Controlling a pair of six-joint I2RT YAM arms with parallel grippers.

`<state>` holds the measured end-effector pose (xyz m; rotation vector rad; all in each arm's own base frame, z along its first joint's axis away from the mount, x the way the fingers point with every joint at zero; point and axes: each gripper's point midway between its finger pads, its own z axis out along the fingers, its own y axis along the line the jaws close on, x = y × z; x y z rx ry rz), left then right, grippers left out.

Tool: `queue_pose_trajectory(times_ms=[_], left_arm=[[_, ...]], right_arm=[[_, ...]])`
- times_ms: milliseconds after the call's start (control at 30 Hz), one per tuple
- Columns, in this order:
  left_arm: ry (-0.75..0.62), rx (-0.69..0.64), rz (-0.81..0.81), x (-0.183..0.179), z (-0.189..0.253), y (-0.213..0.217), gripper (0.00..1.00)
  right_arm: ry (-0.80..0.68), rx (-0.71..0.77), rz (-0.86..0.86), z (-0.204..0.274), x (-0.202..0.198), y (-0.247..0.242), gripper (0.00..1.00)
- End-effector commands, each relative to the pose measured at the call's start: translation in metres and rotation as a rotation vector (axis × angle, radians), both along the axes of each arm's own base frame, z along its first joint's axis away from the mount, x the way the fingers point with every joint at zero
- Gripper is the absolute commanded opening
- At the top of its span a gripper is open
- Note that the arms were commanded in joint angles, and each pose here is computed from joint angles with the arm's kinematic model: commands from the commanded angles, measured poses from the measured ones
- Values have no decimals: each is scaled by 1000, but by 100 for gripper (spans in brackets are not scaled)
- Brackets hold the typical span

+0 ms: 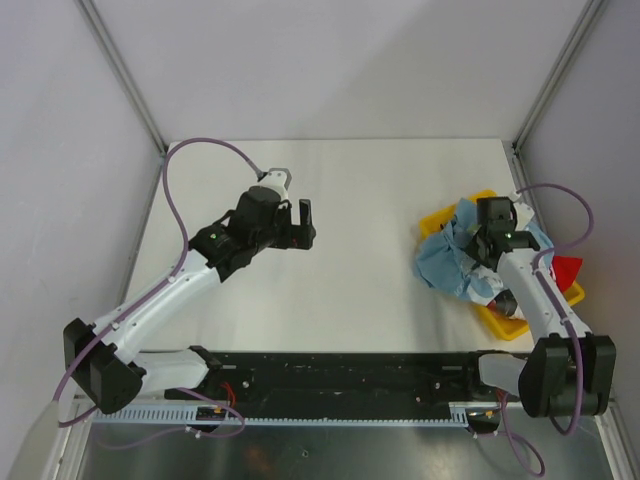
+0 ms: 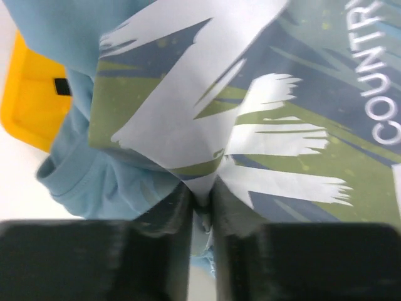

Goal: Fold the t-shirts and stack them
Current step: Grab crumpled tshirt from bin with the right arm, then move the tshirt to the center of the board

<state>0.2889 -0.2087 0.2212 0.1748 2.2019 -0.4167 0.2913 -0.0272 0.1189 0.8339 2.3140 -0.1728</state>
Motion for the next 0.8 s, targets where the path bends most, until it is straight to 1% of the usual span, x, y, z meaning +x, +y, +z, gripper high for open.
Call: queue_pose_trajectory(times_ms=[0, 33, 100, 267, 467, 633, 767], left_arm=[[-66, -19, -8, 3, 20, 1, 99], [-72, -20, -8, 3, 23, 2, 99], [-87, -27, -10, 3, 29, 3, 99], [-136, -44, -11, 0, 48, 7, 99], [-196, -57, 11, -3, 70, 17, 100], [-220, -74, 26, -5, 82, 21, 99], [-235, -86, 40, -9, 90, 26, 99]], right_arm=[[-139, -17, -32, 45, 5, -11, 8], [-151, -21, -31, 55, 2, -13, 4], [-190, -24, -25, 80, -1, -13, 1], [-341, 9, 31, 155, -8, -3, 0], [-555, 47, 141, 252, -4, 21, 0], [-711, 61, 268, 318, 20, 67, 0], [-794, 80, 397, 361, 41, 131, 0]])
